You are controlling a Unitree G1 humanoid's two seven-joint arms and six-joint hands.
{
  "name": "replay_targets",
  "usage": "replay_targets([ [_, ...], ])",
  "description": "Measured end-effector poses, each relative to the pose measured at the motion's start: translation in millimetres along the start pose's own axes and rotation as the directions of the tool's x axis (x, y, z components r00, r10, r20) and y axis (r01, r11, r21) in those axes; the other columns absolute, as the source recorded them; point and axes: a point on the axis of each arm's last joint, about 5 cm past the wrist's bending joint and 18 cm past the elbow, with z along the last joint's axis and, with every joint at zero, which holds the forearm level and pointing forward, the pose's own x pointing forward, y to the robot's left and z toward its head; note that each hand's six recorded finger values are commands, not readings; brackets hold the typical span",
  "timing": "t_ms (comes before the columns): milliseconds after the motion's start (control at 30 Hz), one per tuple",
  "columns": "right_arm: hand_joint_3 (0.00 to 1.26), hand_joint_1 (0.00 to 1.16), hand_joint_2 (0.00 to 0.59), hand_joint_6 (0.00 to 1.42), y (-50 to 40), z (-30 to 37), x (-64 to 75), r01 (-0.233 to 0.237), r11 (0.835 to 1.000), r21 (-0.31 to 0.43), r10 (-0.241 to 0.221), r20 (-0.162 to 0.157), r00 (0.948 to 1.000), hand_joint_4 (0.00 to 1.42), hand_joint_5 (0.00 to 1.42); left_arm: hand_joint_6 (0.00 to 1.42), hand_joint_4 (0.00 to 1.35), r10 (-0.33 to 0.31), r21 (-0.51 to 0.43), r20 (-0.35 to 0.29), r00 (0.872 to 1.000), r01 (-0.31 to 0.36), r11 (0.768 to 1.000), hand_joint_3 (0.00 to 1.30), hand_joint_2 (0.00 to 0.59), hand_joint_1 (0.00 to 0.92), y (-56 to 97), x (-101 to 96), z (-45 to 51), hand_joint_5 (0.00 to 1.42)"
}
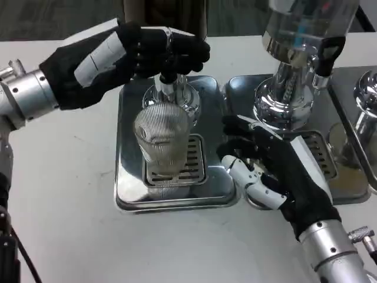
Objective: Grasp the cup under the faucet to collect the drink, then remove the cup.
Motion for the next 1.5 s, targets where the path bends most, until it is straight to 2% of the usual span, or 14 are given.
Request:
replay_targets([
  [133, 0.24, 0.49, 0.301, 0.24, -0.3, -0.3, 0.2, -0.007, 1.000, -0.001, 0.007, -0.008, 0.9999, 0.23, 0.27, 0.18, 0.24, 0.001, 0.033, 0.002, 1.000, -0.001, 0.999, 0.33, 0.048, 0.000, -1.9, -1.1, -0.1, 0.22],
  [600, 0.24, 0.48, 0.309, 0.23, -0.9, 0.7, 1.7, -0.009, 1.000, -0.001, 0.009, -0.004, 1.0000, 0.23, 0.26, 0.17, 0.24, 0.006, 0.158, 0.002, 1.000, -0.006, 0.987, 0.33, 0.052, 0.000, -6.2, -1.5, 3.1, 0.21],
  [933, 0.23, 0.47, 0.309, 0.23, -1.1, 1.1, 2.7, -0.010, 1.000, -0.004, 0.010, -0.002, 0.9999, 0.22, 0.25, 0.17, 0.23, 0.011, 0.202, 0.005, 1.000, -0.012, 0.979, 0.33, 0.051, 0.000, -9.3, -2.1, 3.0, 0.19],
  [1033, 0.22, 0.48, 0.288, 0.21, -1.3, 1.7, 4.0, -0.012, 1.000, -0.008, 0.012, 0.001, 0.9999, 0.21, 0.24, 0.17, 0.23, 0.014, 0.204, 0.005, 1.000, -0.015, 0.979, 0.33, 0.051, 0.000, -9.6, -2.1, 3.0, 0.19],
  [1100, 0.16, 0.50, 0.274, 0.18, -1.7, 2.4, 5.1, -0.014, 1.000, -0.017, 0.014, 0.003, 0.9999, 0.14, 0.19, 0.17, 0.23, 0.015, 0.209, 0.006, 1.000, -0.016, 0.978, 0.33, 0.051, 0.000, -10.0, -2.3, 3.0, 0.19],
  [1233, 0.10, 0.52, 0.254, 0.14, -2.1, 2.7, 8.6, -0.034, 0.999, -0.042, 0.034, -0.003, 0.9994, 0.09, 0.14, 0.17, 0.23, 0.017, 0.214, 0.005, 1.000, -0.018, 0.977, 0.33, 0.051, 0.000, -10.3, -3.1, 3.0, 0.19],
  [1500, 0.08, 0.52, 0.247, 0.10, -0.6, 1.6, 15.9, -0.069, 0.996, -0.058, 0.068, -0.014, 0.9976, 0.08, 0.09, 0.18, 0.24, 0.024, 0.223, 0.007, 1.000, -0.025, 0.974, 0.33, 0.053, 0.000, -11.7, -4.7, 2.8, 0.19],
])
